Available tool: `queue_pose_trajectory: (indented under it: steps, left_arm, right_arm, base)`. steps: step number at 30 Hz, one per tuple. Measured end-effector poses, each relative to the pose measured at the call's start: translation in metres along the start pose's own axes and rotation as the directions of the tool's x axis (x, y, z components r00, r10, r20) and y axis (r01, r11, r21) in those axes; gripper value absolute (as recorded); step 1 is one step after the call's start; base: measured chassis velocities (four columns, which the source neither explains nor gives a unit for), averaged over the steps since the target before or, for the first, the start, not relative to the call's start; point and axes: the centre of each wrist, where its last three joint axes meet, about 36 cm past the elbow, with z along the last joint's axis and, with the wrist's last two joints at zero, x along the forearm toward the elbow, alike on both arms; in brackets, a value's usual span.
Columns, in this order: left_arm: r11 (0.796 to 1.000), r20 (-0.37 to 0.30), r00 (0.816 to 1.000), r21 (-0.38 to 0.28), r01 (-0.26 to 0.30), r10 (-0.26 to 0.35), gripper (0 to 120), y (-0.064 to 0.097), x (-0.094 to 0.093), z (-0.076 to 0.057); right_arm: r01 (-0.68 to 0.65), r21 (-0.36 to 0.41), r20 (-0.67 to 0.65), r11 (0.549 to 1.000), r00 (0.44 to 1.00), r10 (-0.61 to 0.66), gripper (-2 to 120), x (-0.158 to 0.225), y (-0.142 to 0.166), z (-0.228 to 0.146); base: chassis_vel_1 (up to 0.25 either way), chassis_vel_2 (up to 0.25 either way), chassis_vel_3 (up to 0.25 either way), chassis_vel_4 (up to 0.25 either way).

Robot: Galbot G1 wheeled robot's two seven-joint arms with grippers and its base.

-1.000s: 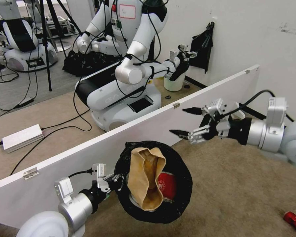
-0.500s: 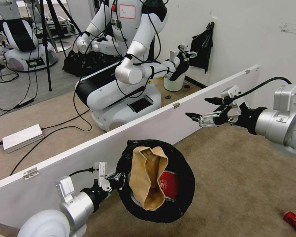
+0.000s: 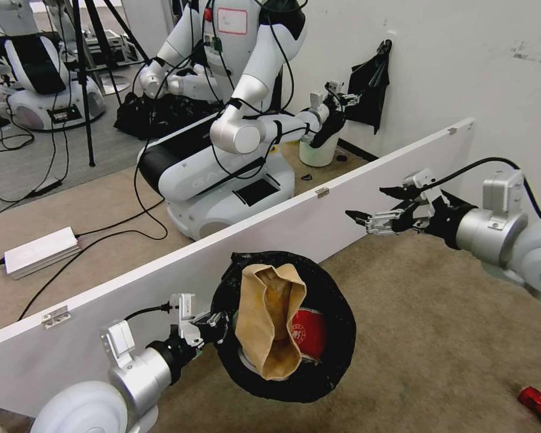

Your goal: Pick up the trash bin, then pick up the garbage from the floor and place it into the trash bin.

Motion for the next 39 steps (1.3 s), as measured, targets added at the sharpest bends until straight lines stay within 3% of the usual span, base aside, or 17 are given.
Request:
queue_pose_trajectory:
  steps: [5,18,34,39]
  left_arm:
    - [1.000,-0.001,1.000,-0.006,-0.006,0.006,0,0.001,0.001,-0.001]
    - [1.000,-0.005,1.000,-0.007,-0.012,0.012,0,0.004,-0.002,-0.001]
    - [1.000,-0.005,1.000,-0.006,-0.012,0.012,0,0.004,-0.002,0.001]
    - [1.000,0.001,1.000,-0.011,-0.014,0.014,0,0.003,-0.003,0.002]
  right_arm:
    - [-0.069,-0.009,-0.008,0.998,0.998,0.069,100,0.002,-0.018,0.010]
    - [-0.077,-0.024,-0.035,0.997,0.996,0.076,100,0.001,-0.019,0.022]
    - [-0.142,-0.012,-0.021,0.990,0.990,0.142,100,0.019,-0.024,0.033]
    - [-0.170,0.026,0.002,0.985,0.985,0.170,100,0.031,-0.026,0.032]
  base:
    - [0.000,0.000,0.000,0.000]
    - [0.000,0.000,0.000,0.000]
    - [0.000,0.000,0.000,0.000]
    - [0.000,0.000,0.000,0.000]
